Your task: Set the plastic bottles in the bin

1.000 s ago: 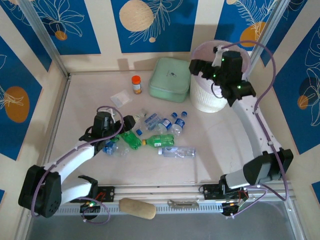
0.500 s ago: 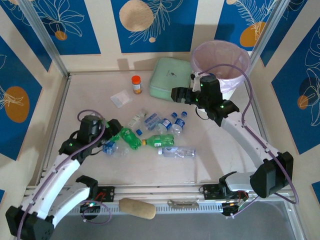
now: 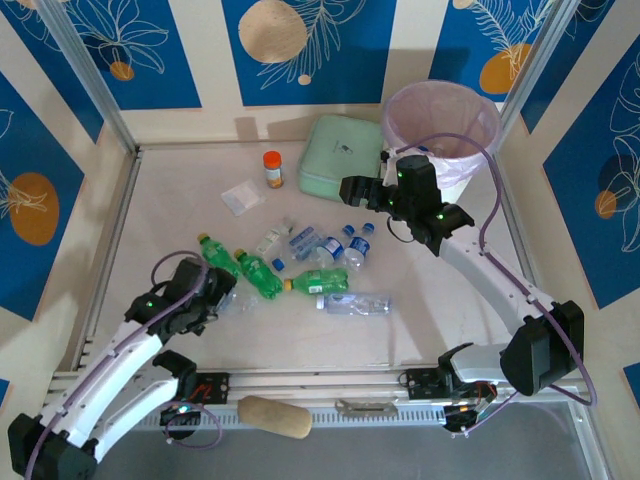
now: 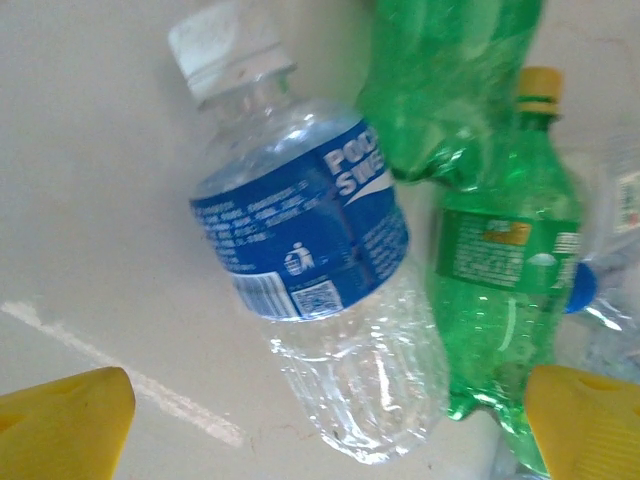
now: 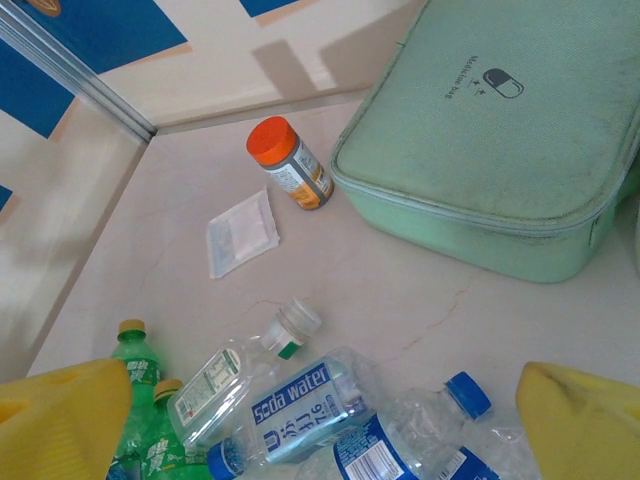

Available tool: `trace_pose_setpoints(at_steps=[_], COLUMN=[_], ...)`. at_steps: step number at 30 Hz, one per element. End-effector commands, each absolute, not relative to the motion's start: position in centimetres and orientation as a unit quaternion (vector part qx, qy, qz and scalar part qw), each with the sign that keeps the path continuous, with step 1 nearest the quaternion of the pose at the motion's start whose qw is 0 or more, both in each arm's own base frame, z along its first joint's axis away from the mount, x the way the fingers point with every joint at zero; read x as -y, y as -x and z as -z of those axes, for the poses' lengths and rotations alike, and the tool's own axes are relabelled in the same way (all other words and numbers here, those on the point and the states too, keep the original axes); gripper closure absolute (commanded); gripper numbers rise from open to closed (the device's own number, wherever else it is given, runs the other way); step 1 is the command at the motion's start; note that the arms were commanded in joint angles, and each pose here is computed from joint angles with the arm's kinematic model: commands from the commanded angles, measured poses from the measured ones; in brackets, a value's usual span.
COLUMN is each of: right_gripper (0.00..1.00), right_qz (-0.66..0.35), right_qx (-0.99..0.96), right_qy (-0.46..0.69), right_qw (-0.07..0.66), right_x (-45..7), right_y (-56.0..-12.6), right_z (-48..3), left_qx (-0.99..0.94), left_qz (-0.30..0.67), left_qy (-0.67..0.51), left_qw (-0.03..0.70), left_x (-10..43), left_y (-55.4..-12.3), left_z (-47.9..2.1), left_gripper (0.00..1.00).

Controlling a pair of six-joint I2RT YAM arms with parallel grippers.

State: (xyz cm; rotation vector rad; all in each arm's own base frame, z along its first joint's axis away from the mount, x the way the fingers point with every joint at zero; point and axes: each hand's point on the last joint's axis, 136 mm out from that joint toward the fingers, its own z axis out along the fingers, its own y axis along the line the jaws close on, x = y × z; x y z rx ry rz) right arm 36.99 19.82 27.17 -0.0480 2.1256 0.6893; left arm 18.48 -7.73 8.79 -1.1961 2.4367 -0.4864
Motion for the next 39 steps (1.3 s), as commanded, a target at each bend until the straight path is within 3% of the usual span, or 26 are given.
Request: trace_pose_setpoints(at_steps=[1,9,21,31,39], right_gripper=[0.01,0.01,0.01,0.01,0.01], right_qz=[-0.280,-0.276,-0.266,-0.262,-0.264], right_qx=[-0.856,-0.860,-0.865,-0.867,-0.866], right_qy=[0.016,0.019,0.012,0.008,0.007], right_qw=[0.435,0.428,0.425,0.425,0.425], right_x=[-20.1,-19.9,-19.6,-19.3,-19.3], right_y=[-36.9,-36.6,-36.7,-36.8,-36.7], right_z=[-26.7,-26.2,-25.4,-25.2,-25.3], left_qx=[-0.850,-0.857,-0.870,-0.872,-0.864], left_qz=[0.184,0.177,0.124,0.096,0.069], left_qy=[0.459,0.441,0.443,0.443,0.456], left_qw=[0.182,0.200,0.177,0.185,0.202], left_x=[9.0,10.5,10.4,9.4,7.6], left_y=[-19.2,-21.4,-20.5,-20.3,-19.4], left_z=[-7.8,-7.0,-4.1,-2.8,-3.5], left_gripper=[0.00,0.00,0.01,0.31,0.46])
